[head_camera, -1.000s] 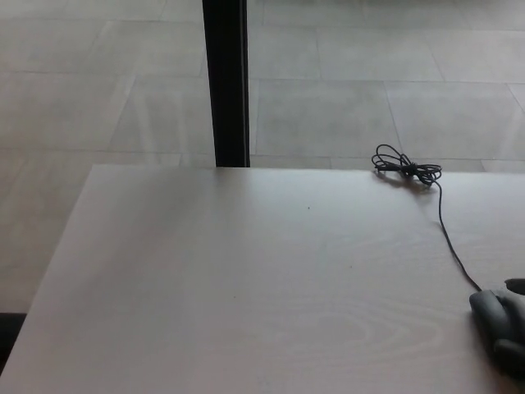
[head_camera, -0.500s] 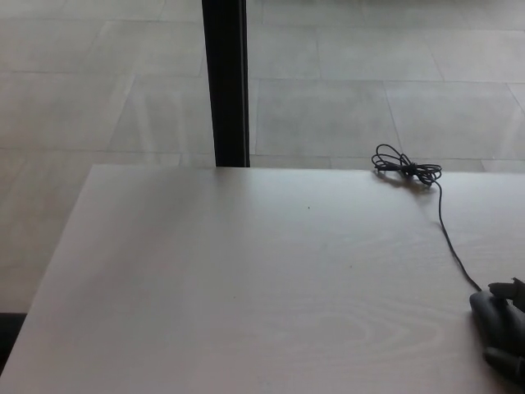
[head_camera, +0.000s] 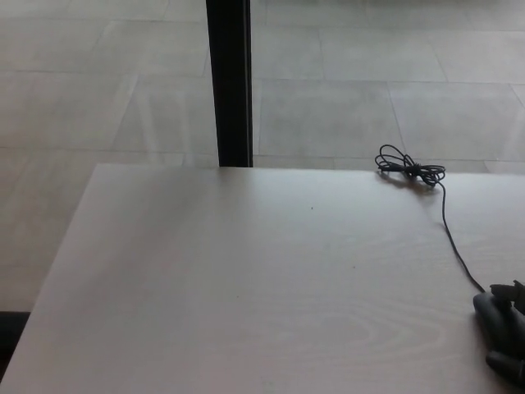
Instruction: The robot uses its right fingers to click on the left button of the black mouse placed on the table.
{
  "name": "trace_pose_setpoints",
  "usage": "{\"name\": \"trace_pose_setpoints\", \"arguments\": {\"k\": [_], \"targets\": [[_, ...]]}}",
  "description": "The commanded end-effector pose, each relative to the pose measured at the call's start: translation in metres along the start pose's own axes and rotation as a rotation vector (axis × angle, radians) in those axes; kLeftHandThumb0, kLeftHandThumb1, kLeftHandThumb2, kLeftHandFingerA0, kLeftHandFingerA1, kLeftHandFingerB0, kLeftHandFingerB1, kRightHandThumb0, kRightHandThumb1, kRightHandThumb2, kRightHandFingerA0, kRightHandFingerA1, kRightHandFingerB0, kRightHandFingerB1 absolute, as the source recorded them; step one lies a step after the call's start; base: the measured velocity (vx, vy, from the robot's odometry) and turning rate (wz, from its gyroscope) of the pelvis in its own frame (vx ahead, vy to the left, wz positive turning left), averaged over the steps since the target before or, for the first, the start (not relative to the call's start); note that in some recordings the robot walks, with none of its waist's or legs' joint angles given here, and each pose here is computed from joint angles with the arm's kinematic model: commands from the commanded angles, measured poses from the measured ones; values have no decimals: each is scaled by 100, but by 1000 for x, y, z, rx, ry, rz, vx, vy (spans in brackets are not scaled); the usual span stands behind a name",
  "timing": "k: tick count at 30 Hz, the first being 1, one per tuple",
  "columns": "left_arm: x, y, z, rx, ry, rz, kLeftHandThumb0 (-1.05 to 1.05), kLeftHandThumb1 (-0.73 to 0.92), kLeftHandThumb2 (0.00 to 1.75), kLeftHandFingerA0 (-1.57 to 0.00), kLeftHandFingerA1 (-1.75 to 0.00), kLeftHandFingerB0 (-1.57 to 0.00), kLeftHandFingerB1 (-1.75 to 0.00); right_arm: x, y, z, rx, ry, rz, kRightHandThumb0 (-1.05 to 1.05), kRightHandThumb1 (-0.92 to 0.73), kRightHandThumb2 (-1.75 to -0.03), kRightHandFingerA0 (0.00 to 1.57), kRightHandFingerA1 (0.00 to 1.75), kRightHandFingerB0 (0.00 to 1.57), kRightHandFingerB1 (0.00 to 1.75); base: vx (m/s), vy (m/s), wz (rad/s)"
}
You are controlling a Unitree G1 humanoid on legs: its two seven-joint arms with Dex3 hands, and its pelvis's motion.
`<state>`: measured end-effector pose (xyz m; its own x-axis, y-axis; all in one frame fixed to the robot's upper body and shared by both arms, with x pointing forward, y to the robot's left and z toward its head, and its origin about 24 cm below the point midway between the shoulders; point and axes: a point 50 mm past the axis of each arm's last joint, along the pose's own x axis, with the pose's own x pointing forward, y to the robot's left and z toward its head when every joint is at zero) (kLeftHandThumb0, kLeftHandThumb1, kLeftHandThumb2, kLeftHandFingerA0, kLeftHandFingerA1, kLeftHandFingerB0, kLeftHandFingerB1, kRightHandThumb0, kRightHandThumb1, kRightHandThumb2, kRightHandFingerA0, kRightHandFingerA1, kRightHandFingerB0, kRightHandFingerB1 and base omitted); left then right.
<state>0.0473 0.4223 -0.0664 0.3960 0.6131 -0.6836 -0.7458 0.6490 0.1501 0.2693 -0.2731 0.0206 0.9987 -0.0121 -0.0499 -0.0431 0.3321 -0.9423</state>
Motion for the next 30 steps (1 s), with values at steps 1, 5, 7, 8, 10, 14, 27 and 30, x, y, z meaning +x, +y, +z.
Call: {"name": "trace_pose_setpoints", "arguments": {"k": [1, 5, 7, 8, 10, 14, 27, 30], "targets": [[1, 1, 7, -10, -20, 12, -90, 92, 81, -58, -67, -48, -48, -6, -2, -17, -111, 52, 18, -77, -68, -99, 19, 52, 31, 48, 0, 0, 0], [1, 1, 8, 5, -17, 1, -94, 92, 83, -53, -66, -46, -48, -11, 5, -19, -346, 9, 64, -77, -85, -66, 32, 44, 45, 35, 0, 0, 0], [2, 0, 9, 2, -16, 8, -92, 92, 84, -52, -61, -43, -46, -15, 16, -15, -462, -49, 150, -79, -89, -68, 26, 43, 39, 33, 0, 0, 0], [2, 0, 10, 16, -20, 2, -91, 92, 80, -50, -61, -47, -48, -17, 21, -12, -512, -71, 156, -84, -80, -73, 26, 44, 39, 35, 0, 0, 0], [2, 0, 10, 35, -19, -7, -90, 92, 81, -47, -60, -46, -47, -19, 25, -9, -527, -95, 169, -73, -67, -110, 14, 49, 37, 53, 0, 0, 0], [1, 0, 9, 35, -25, 8, -91, 92, 82, -54, -59, -49, -45, -25, 38, 1, -634, -184, 215, -80, -88, -67, 27, 44, 41, 33, 0, 0, 0], [2, 0, 13, -14, -42, 2, -94, 92, 81, -56, -65, -52, -51, -40, 47, -19, -715, -138, 256, -76, -85, -66, 26, 49, 44, 35, 0, 0, 0], [2, -1, 14, 2, -44, -22, -91, 92, 80, -49, -62, -47, -49, -43, 45, -26, -716, -119, 252, -79, -88, -67, 25, 51, 44, 35, 0, 0, 0]]}}
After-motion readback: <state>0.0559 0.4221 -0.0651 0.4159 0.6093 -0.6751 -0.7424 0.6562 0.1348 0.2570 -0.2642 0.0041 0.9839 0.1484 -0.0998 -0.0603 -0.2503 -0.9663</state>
